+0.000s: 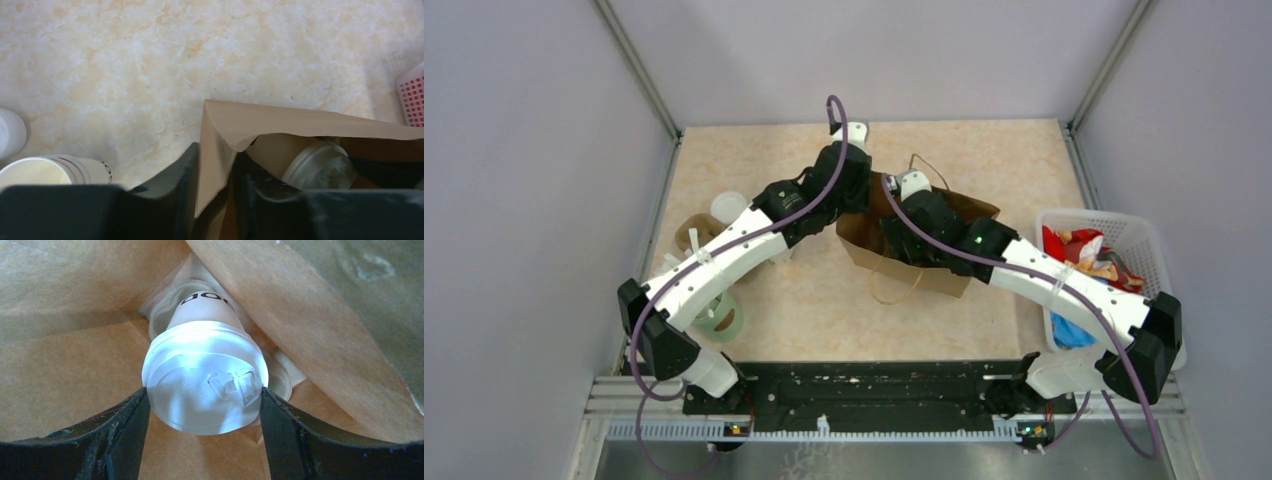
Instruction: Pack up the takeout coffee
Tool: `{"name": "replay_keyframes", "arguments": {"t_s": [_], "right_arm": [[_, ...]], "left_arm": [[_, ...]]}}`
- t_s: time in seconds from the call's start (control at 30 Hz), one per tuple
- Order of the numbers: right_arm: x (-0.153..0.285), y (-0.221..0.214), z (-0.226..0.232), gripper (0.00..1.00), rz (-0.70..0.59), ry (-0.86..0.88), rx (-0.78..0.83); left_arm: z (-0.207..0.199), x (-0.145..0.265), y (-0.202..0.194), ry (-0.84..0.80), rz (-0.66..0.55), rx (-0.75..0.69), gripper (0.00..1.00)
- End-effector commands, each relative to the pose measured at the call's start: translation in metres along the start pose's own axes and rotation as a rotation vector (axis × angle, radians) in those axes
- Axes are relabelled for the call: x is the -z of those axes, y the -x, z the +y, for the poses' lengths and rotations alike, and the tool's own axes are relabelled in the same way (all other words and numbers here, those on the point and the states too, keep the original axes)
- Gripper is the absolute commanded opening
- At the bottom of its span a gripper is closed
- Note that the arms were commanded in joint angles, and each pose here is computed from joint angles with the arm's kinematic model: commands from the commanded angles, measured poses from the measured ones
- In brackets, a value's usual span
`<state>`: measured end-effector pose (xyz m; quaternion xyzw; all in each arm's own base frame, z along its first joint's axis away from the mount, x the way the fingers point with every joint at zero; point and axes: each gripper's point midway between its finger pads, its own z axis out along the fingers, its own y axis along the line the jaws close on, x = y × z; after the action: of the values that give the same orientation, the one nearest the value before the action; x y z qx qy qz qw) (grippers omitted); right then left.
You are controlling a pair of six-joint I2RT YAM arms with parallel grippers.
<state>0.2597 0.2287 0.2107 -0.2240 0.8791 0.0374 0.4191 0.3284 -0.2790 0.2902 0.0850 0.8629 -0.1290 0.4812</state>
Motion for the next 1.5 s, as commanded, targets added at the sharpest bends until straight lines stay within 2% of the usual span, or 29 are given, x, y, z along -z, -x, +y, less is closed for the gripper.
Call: {"name": "replay_keyframes", "arguments": {"t_s": [0.0,0.2,0.47,0.67,0.8,1.03,1.23,1.47], "right_arm": [[0.014,0.022,-0.002,0.49,-0.079,0.021,-0.037],[0.018,0.024,-0.004,0.49,-0.086,0.019,-0.023],[0.034,0.044,-0.009,0.49,-0.157,0.031,-0.007],[0.035,0.053,-0.010,0.49,-0.192,0.030,0.011],[0.037,0.062,-0.013,0.49,-0.233,0.011,-0.014],[0.033,0.066,-0.027,0.49,-0.330,-0.066,-0.049],[0.019,0.064,-0.041,0.48,-0.332,-0.175,-0.022],[0.000,0.058,-0.033,0.48,-0.341,-0.171,0.023]], "left_arm": [[0.005,0.000,0.035,0.021,-0.109,-0.070,0.27],[-0.009,0.002,0.058,-0.078,-0.266,-0.190,0.01],[-0.028,0.032,0.089,-0.242,-0.552,-0.268,0.00],[-0.039,0.048,0.112,-0.294,-0.698,-0.289,0.00],[-0.046,0.049,0.115,-0.327,-0.718,-0.299,0.00],[-0.045,0.043,0.099,-0.338,-0.679,-0.281,0.00],[-0.042,0.048,0.095,-0.341,-0.674,-0.275,0.00],[-0.044,0.058,0.092,-0.389,-0.685,-0.256,0.00]]}}
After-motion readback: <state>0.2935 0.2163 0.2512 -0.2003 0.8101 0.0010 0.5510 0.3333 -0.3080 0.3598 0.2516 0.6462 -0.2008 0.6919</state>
